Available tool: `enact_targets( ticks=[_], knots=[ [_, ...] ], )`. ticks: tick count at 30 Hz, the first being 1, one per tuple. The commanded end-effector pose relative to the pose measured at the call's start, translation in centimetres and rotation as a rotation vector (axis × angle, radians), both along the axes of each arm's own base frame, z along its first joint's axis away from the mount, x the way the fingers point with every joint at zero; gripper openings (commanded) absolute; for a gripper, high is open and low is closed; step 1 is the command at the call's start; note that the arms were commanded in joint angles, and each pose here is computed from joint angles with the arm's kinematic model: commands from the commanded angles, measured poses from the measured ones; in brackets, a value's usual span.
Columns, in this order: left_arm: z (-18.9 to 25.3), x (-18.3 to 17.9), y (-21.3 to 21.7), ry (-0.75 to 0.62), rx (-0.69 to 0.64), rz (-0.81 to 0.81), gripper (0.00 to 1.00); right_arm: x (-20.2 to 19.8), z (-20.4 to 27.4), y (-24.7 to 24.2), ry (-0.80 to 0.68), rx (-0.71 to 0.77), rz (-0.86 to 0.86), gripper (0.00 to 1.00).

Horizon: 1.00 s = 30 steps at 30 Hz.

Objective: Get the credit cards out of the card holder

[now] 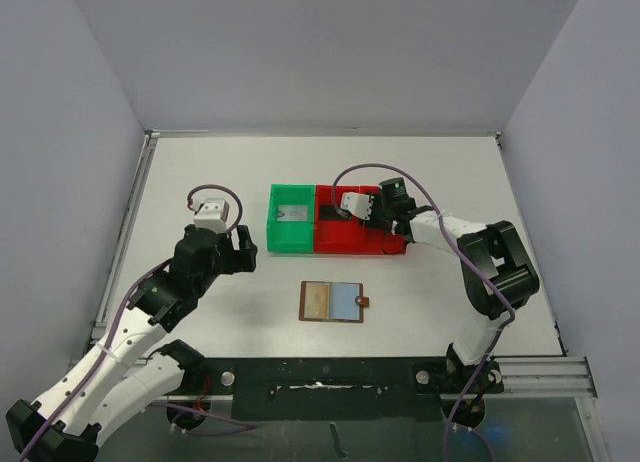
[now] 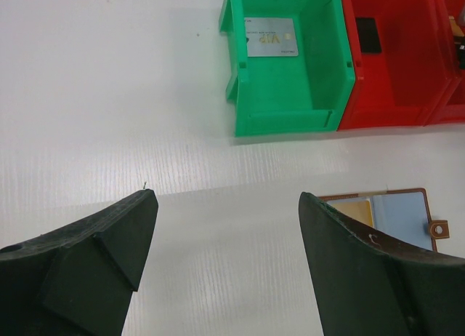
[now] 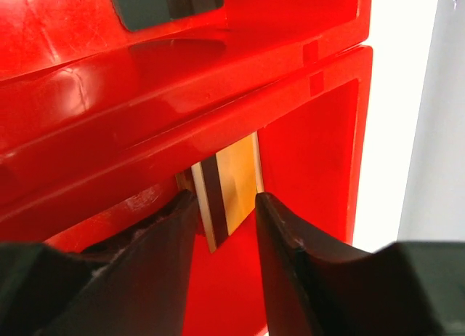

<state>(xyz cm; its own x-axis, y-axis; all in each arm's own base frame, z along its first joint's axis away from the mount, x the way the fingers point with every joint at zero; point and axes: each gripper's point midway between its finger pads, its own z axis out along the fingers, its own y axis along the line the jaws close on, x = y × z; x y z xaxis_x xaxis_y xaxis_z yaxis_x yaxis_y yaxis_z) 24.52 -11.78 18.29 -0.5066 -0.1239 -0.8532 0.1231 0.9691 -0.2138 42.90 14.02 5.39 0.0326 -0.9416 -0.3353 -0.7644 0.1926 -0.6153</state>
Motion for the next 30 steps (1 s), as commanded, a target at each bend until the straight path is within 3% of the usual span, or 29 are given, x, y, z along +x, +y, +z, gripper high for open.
enact_targets(
  ticks=[1,4,11,16,23,26,30],
  knots=[
    [1.3,0.7,-0.4,-0.051,-0.025,-0.003,0.8,1.0,1.8,1.1,-0.036,0.038,0.022,0.41],
    [1.2,0.7,-0.6,-0.045,-0.026,-0.013,0.8,1.0,1.9,1.1,-0.03,0.043,0.019,0.46],
    [1.0,0.7,-0.6,-0.04,-0.023,-0.014,0.8,1.3,2.9,1.4,-0.045,0.091,0.002,0.47],
    [1.0,0.7,-0.7,-0.037,-0.025,-0.019,0.8,1.5,7.0,2.4,-0.13,0.225,-0.015,0.49],
    [0.8,0.7,-0.9,-0.027,-0.026,-0.029,0.8,-0.5,17.0,2.3,-0.31,0.601,-0.167,0.63],
    [0.6,0.7,-1.1,-0.019,-0.026,-0.038,0.8,-2.5,19.2,1.9,-0.282,0.816,-0.284,0.72],
    [0.4,0.8,-1.5,-0.012,-0.031,-0.056,0.8,-5.6,19.3,2.0,-0.126,1.077,-0.449,0.85]
  ],
)
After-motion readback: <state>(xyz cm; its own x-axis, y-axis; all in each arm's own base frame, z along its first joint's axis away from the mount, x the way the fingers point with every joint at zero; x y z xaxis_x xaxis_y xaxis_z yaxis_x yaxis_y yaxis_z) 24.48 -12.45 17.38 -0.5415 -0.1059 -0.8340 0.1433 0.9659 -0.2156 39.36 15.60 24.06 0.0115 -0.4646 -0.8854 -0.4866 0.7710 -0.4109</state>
